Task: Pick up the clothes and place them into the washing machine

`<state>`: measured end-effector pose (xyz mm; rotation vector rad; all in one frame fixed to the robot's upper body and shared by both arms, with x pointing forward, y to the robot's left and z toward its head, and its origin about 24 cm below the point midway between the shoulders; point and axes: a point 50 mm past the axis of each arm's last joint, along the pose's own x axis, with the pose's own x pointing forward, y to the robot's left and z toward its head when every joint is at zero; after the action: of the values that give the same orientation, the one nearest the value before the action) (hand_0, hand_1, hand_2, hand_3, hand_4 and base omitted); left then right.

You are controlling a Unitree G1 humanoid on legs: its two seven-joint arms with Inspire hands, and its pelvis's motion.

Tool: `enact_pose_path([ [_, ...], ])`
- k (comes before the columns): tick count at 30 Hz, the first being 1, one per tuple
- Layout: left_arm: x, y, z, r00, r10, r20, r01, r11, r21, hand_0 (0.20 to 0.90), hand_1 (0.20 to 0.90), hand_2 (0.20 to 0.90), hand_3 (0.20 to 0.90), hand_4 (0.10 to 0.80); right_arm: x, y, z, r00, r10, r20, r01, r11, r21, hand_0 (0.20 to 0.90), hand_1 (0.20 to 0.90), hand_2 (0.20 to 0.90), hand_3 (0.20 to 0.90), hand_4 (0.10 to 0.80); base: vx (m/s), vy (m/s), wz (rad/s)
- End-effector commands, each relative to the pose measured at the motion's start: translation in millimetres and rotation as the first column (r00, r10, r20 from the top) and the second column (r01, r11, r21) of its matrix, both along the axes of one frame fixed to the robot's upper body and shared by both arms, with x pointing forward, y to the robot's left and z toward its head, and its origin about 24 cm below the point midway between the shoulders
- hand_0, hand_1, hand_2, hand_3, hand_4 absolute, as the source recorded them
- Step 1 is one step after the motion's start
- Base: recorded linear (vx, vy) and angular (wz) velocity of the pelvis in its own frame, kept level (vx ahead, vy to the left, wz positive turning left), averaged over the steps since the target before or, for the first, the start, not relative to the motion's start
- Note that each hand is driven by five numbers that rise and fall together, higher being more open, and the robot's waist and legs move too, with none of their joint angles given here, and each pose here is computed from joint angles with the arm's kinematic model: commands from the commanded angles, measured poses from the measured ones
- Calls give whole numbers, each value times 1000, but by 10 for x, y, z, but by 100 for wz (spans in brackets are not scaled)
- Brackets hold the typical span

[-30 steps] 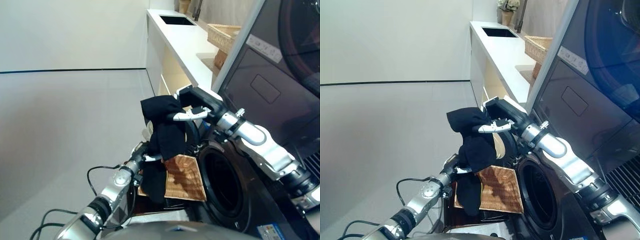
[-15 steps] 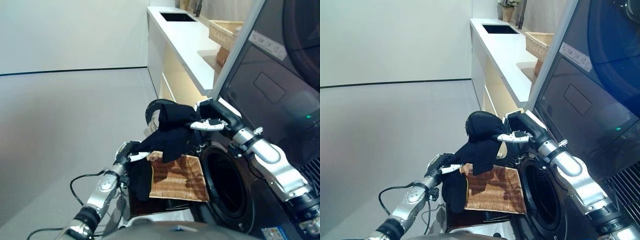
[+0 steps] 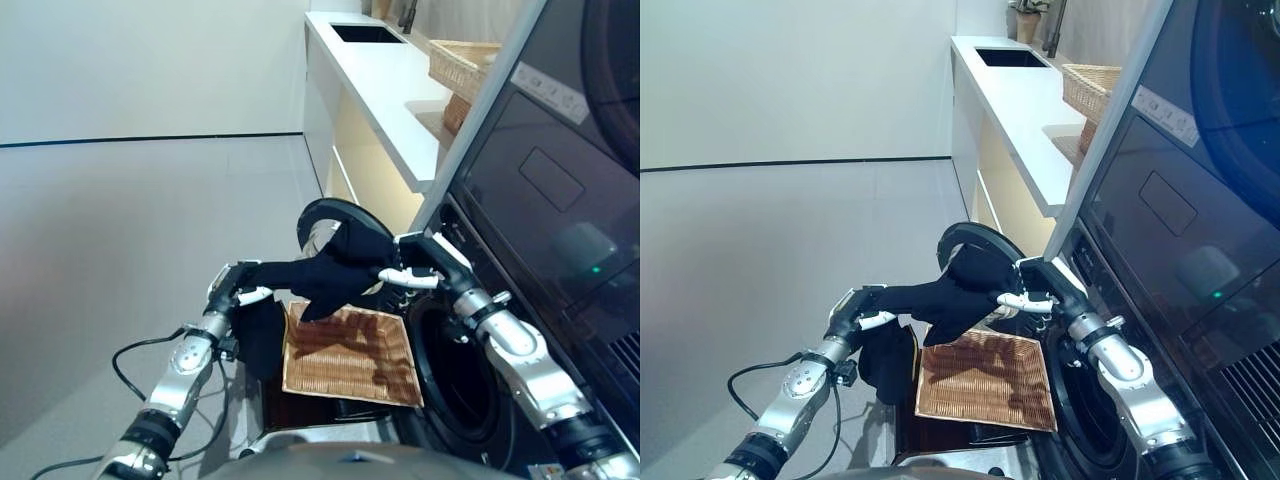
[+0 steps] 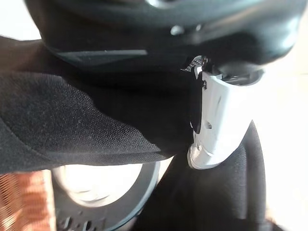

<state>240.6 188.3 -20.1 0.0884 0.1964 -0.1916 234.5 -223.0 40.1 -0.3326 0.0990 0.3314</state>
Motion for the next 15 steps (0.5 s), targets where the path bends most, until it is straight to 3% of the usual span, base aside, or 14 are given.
enact_pose_path([
  [1, 385, -32, 781, 931, -43, 361, 48, 999, -4, 200, 200, 200, 200, 300, 157, -22, 242, 990, -9, 144, 17, 999, -52, 200, 200, 200, 200, 300, 0, 0, 0],
  [2, 386, -31, 782, 931, -43, 361, 48, 999, -3, 200, 200, 200, 200, 300, 158, -20, 242, 989, -9, 145, 17, 999, -52, 200, 200, 200, 200, 300, 0, 0, 0],
  [3, 405, -41, 828, 925, -53, 377, 54, 999, 6, 200, 200, 200, 200, 300, 161, -11, 229, 990, -8, 142, 17, 998, -61, 244, 244, 244, 244, 331, 0, 0, 0],
  [4, 424, -44, 875, 918, -61, 392, 59, 998, 16, 200, 200, 200, 200, 300, 166, -1, 239, 989, -4, 149, 14, 997, -72, 615, 615, 615, 615, 596, 0, 0, 0],
  [5, 438, -48, 919, 911, -62, 409, 60, 998, 16, 200, 200, 200, 200, 300, 163, 5, 253, 988, -3, 157, 14, 997, -72, 615, 615, 615, 615, 596, 0, 0, 0],
  [6, 449, -50, 939, 907, -59, 416, 59, 998, 15, 200, 200, 200, 200, 300, 154, 1, 255, 987, -5, 159, 18, 997, -77, 900, 900, 900, 900, 800, 0, 0, 0],
  [15, 425, 78, 1059, 880, -40, 474, -1, 996, 85, 200, 200, 200, 200, 300, 145, -169, 420, 949, -79, 304, 154, 961, -230, 900, 900, 900, 900, 800, -12, -1, 0],
])
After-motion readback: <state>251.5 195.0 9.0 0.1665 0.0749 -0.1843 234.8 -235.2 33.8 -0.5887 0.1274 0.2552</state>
